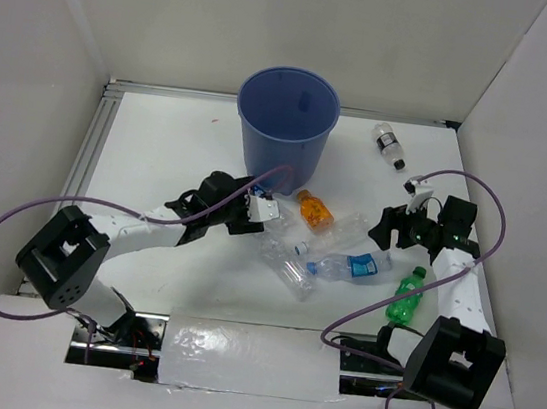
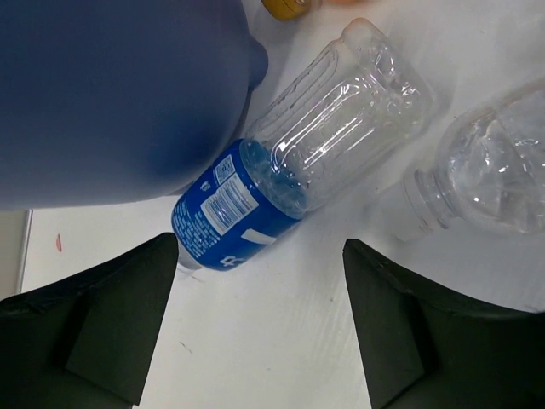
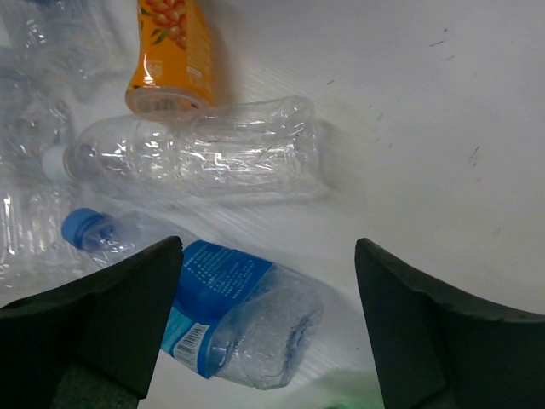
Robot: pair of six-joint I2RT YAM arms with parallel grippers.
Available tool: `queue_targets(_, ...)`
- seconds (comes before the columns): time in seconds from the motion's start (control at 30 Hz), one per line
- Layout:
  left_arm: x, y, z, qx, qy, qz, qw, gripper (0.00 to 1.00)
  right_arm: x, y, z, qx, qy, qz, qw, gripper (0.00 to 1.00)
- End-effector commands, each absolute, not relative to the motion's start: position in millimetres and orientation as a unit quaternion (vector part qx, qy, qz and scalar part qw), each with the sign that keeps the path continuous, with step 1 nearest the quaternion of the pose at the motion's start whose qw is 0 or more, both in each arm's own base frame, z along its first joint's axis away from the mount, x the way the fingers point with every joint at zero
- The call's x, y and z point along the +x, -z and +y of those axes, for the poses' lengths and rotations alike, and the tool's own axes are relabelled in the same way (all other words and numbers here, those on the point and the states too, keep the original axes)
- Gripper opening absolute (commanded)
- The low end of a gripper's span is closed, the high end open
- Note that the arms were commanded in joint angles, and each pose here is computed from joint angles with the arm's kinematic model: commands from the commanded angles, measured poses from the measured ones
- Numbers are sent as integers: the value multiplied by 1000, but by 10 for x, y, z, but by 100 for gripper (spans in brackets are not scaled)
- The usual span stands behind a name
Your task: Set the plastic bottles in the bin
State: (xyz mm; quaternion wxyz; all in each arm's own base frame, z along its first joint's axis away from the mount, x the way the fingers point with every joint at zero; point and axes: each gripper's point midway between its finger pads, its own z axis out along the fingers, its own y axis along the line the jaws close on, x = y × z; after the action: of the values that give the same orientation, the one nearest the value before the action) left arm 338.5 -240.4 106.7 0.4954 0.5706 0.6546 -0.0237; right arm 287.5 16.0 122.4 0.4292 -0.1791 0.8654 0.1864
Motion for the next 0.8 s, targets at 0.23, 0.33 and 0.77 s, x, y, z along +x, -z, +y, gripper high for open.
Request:
queue_targets(0.23, 3689, -1056, -2803, 635, 6, 564, 527, 95, 2938, -1303, 157, -192, -191, 858, 436, 94)
queue_targets(0.33, 3761, -1028, -2923, 646, 1, 545, 535, 96, 2940, -1264, 143, -187, -197, 861, 431, 94)
queue_targets(0.77, 3746, -512, -2994, 676, 34, 576, 458, 66, 2921, -1201, 191, -189, -217, 861, 420, 96)
